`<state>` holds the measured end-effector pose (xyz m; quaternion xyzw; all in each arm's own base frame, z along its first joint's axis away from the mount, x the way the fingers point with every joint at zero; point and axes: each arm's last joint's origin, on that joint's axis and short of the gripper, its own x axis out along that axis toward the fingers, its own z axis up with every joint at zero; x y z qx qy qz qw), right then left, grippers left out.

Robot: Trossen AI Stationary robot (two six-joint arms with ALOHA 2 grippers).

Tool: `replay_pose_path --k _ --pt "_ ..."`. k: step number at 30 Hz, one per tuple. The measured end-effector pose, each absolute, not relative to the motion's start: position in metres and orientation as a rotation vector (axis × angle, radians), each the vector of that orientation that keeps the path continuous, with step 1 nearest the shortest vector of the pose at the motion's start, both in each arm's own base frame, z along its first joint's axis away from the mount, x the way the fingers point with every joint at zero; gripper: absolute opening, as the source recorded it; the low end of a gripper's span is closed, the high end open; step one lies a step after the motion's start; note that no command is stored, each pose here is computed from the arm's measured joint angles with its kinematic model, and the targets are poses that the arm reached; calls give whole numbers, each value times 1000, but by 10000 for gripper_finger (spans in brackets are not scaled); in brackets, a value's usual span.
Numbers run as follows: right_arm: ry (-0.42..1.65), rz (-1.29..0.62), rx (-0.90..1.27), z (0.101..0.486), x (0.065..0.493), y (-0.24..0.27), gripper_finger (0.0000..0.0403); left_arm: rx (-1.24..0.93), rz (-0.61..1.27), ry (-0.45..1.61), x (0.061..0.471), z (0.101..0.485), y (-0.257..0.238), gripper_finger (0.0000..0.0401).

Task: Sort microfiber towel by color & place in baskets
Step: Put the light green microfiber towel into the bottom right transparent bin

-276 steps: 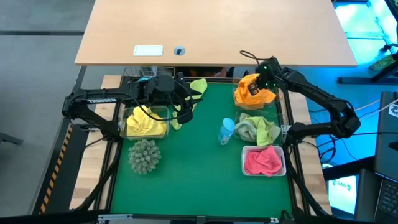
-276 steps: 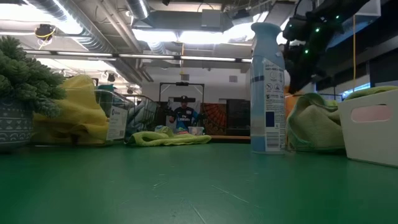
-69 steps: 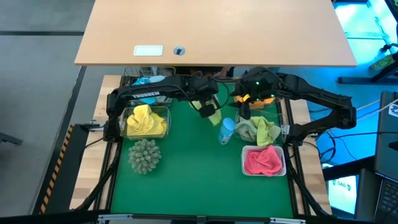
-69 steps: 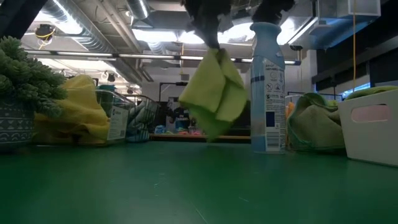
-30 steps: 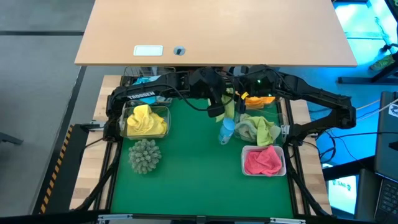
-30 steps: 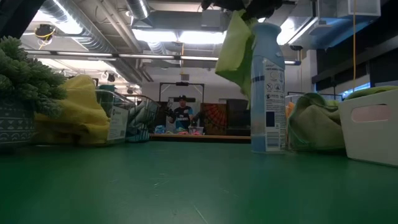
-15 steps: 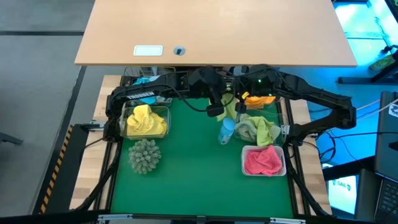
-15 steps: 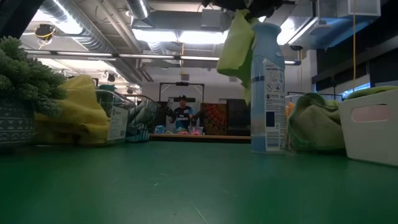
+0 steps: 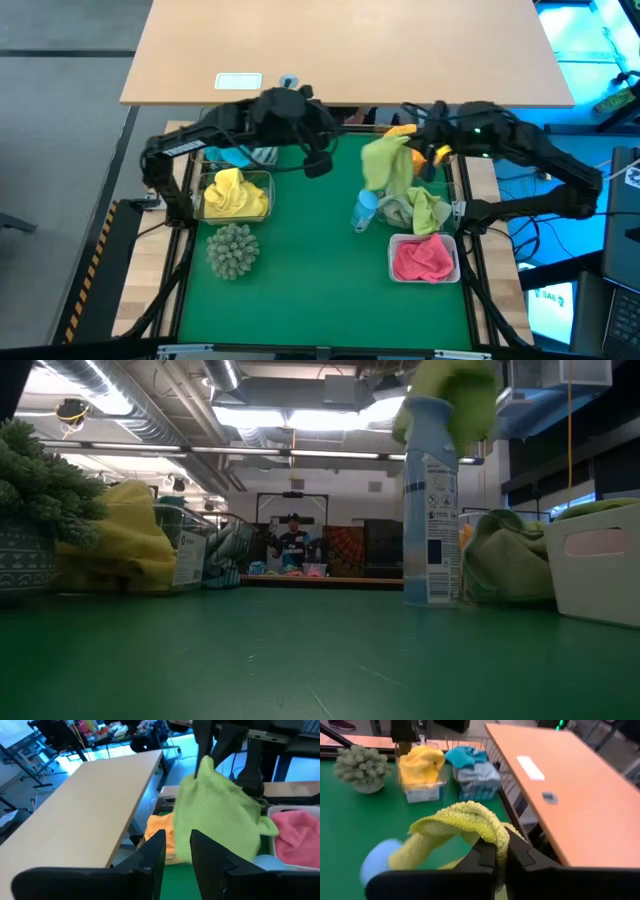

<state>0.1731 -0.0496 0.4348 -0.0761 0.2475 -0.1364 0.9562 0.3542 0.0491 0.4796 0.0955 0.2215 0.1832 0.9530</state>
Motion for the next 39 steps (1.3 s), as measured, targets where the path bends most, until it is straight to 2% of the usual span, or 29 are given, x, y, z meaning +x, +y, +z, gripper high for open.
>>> replay_pose_path --k 5,12,18,29,35,39 --pt "580 -296 -19 432 139 -40 12 198 362 463 335 489 43 84" --pt "795 -325 138 415 110 -32 8 196 361 446 324 497 41 83" --pt "904 -342 191 384 120 -34 10 181 361 472 324 494 41 83" --pt "1033 -433 159 286 149 -46 11 175 358 483 324 493 41 83" --pt "1051 -373 217 235 154 -45 8 173 359 483 324 493 41 83" --pt "992 -299 294 230 168 -45 12 172 356 483 324 493 40 83"
